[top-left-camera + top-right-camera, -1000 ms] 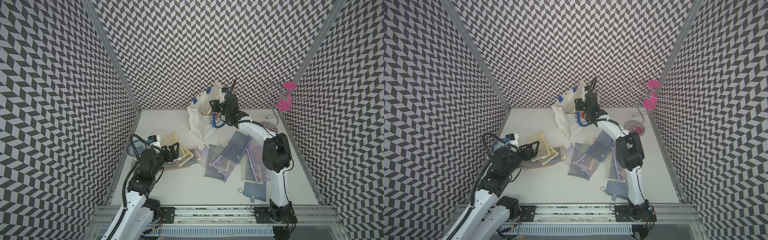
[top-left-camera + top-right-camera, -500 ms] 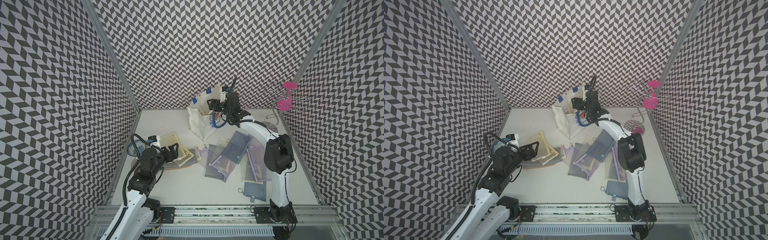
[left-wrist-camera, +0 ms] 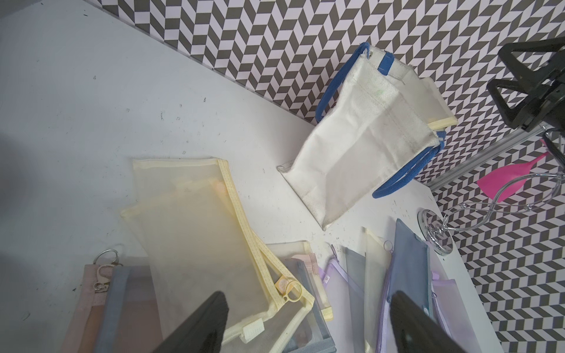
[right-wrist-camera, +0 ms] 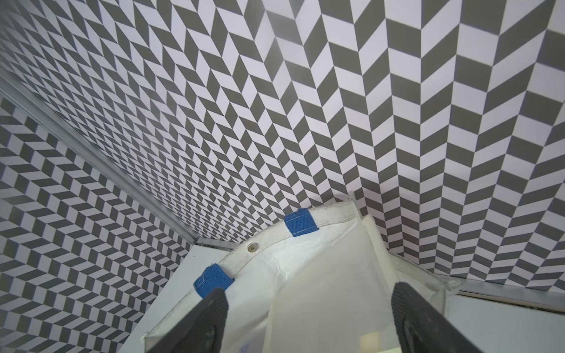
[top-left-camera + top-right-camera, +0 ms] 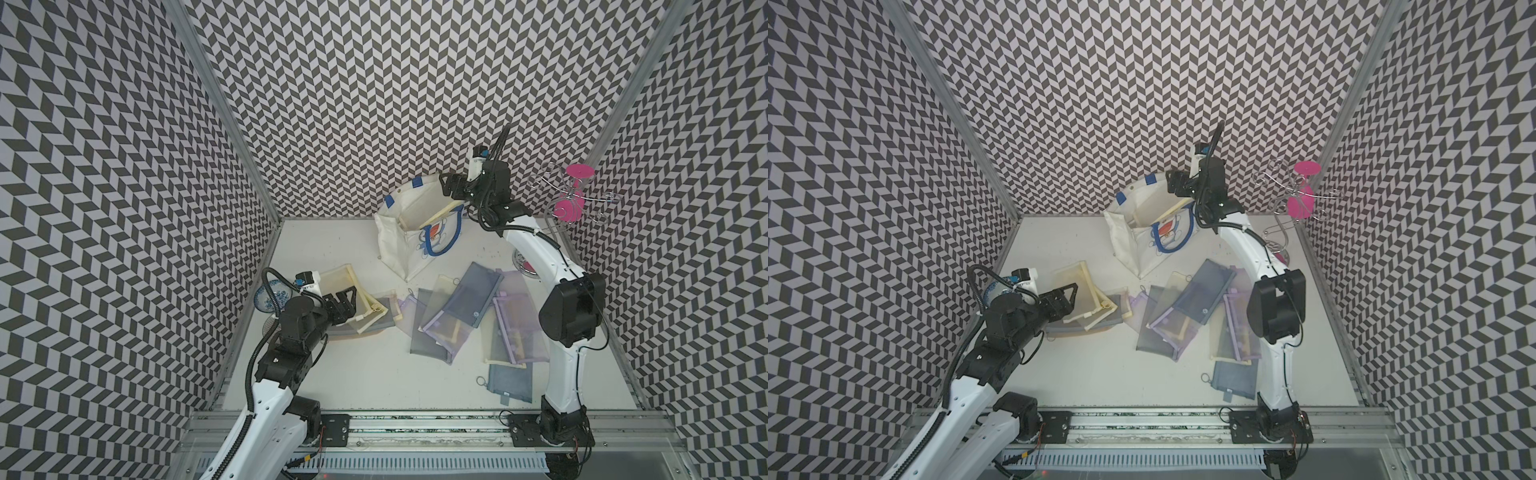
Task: Put the pencil pouch into the canvas bag
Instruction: Place the pencil pouch in the canvas bag.
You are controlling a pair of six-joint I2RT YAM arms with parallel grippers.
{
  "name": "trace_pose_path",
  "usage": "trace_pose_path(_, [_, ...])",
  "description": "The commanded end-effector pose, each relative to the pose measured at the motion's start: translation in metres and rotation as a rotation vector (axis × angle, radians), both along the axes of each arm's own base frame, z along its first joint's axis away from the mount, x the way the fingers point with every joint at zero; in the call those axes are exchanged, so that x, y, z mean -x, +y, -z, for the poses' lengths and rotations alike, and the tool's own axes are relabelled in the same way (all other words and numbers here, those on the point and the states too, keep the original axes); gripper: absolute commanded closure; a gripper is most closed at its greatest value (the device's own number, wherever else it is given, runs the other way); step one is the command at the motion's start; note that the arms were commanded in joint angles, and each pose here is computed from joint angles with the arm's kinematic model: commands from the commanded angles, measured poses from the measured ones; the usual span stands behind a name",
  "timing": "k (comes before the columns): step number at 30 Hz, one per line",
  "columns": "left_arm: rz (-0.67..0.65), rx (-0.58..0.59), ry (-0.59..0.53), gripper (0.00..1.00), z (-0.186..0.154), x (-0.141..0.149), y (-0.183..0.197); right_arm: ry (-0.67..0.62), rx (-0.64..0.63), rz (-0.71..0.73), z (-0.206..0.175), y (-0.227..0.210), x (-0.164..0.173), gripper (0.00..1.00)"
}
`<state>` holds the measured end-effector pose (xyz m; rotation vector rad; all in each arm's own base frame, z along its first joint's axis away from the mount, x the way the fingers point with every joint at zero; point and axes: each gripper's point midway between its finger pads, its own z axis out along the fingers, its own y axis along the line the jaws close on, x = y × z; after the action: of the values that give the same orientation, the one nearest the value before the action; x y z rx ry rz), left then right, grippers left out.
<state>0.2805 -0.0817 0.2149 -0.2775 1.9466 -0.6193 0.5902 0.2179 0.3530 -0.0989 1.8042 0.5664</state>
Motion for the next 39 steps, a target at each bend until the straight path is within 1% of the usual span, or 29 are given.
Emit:
trace_pose_path(1, [-0.013,-0.009,-0.012,0.16,-0.007,-0.002,0.003,0.001,0.051,0.008,0.01,0.001,-0.008,0.16])
trace_pose_path(5, [-0.004,-0.009,-0.008,0.18,-0.006,-0.004,0.001,0.02,0.063,0.011,0.019,-0.004,-0.018,0.2])
trace_pose_path(9, [-0.001,-0.008,-0.014,0.19,-0.008,-0.005,0.0,0.06,0.07,0.012,0.038,-0.007,-0.03,0.29])
trace_pose_path(14, [-0.002,-0.01,-0.02,0.2,-0.01,-0.006,0.0,0.112,0.072,0.015,0.068,-0.009,-0.041,0.3])
trace_pose_path(18, [0.003,-0.009,-0.018,0.21,-0.009,-0.008,-0.001,0.132,0.048,-0.019,0.081,0.001,-0.045,0.32])
trace_pose_path(22, [0.002,-0.012,-0.012,0.21,-0.007,-0.009,-0.001,0.128,0.043,-0.056,0.087,0.018,-0.043,0.39])
trace_pose_path(28, [-0.005,-0.02,-0.009,0.21,-0.005,-0.008,0.001,0.1,0.029,-0.129,0.083,0.039,-0.037,0.39])
trace_pose_path(30, [-0.009,-0.025,-0.005,0.21,-0.003,-0.007,0.002,0.089,0.034,-0.131,0.078,0.038,-0.035,0.35])
trace_pose_path(34, [-0.011,-0.024,-0.004,0.22,-0.004,-0.007,0.002,0.069,0.057,-0.054,0.065,0.018,-0.031,0.29])
trace_pose_path(39, [-0.008,-0.023,0.014,0.22,0.0,-0.008,0.001,0.045,0.075,0.027,0.055,-0.004,-0.029,0.26])
